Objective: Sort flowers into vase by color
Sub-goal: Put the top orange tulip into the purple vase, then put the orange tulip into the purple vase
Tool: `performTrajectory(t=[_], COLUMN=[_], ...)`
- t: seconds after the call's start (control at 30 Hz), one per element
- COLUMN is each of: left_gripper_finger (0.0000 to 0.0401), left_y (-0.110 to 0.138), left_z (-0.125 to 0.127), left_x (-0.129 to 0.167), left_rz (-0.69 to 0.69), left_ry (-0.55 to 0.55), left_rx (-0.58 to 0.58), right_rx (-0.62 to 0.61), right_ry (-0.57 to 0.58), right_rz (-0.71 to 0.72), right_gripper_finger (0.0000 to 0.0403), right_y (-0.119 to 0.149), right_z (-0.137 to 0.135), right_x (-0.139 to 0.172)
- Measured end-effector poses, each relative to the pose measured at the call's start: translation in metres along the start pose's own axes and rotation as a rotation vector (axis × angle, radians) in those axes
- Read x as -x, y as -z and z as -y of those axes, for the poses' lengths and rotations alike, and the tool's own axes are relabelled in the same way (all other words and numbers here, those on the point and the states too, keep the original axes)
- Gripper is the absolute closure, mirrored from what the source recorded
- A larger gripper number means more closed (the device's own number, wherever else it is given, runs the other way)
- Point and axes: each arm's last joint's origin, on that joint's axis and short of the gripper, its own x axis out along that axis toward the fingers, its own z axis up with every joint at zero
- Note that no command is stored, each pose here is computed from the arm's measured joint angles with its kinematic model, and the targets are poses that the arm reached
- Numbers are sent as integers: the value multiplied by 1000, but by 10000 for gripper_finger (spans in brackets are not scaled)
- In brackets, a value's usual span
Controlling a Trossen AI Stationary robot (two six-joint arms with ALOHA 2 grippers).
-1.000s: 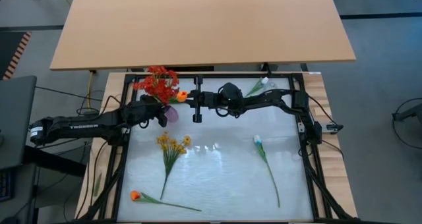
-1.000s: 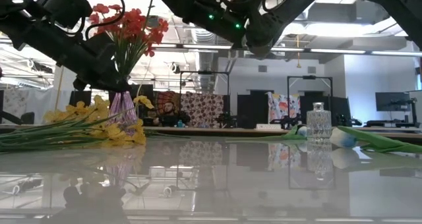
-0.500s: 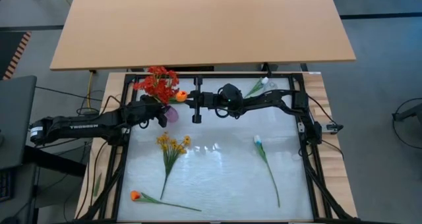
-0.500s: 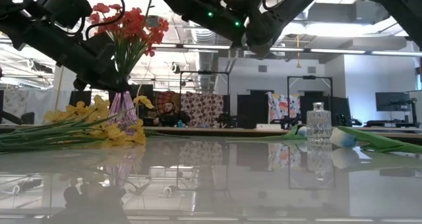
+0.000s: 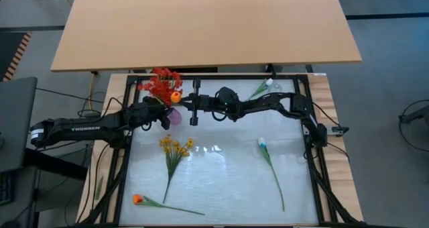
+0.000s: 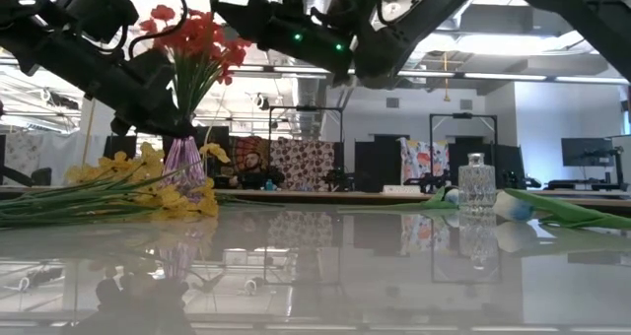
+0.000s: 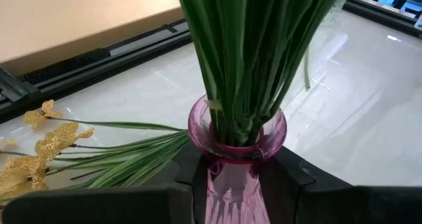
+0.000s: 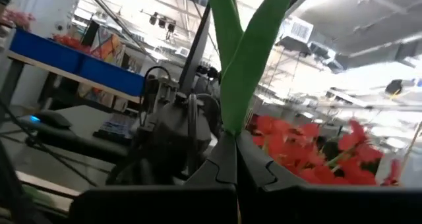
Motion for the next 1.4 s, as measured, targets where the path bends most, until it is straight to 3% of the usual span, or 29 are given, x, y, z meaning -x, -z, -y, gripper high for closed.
performTrajectory(t=[0.2, 0.47, 0.7, 0.9, 1.0, 1.27, 1.4], left_gripper_finger=[317, 317, 317, 312, 287, 167, 128], left_y=[0, 0, 0, 0, 0, -9, -21], left_z=[0, 0, 0, 0, -1, 1, 4], left_x=[0, 0, 0, 0, 0, 3, 8], left_rz=[0, -1, -2, -2, 3, -45, -132], left_ry=[-3, -6, -3, 6, -19, -26, -6], left_rx=[-58, -104, -132, -133, -134, -185, -237], right_rx=[-183, -210, -257, -377, -451, -645, -675], right_ry=[-25, -32, -50, 21, 21, -104, -141], right_rz=[-150, -285, -422, -434, -504, -662, -715], right_gripper_finger=[388, 384, 383, 364, 342, 261, 215], right_y=[14, 28, 65, 59, 58, 11, -13], right_z=[-1, 2, -13, -10, -10, 1, 6], right_x=[2, 6, 16, 13, 15, 17, 20])
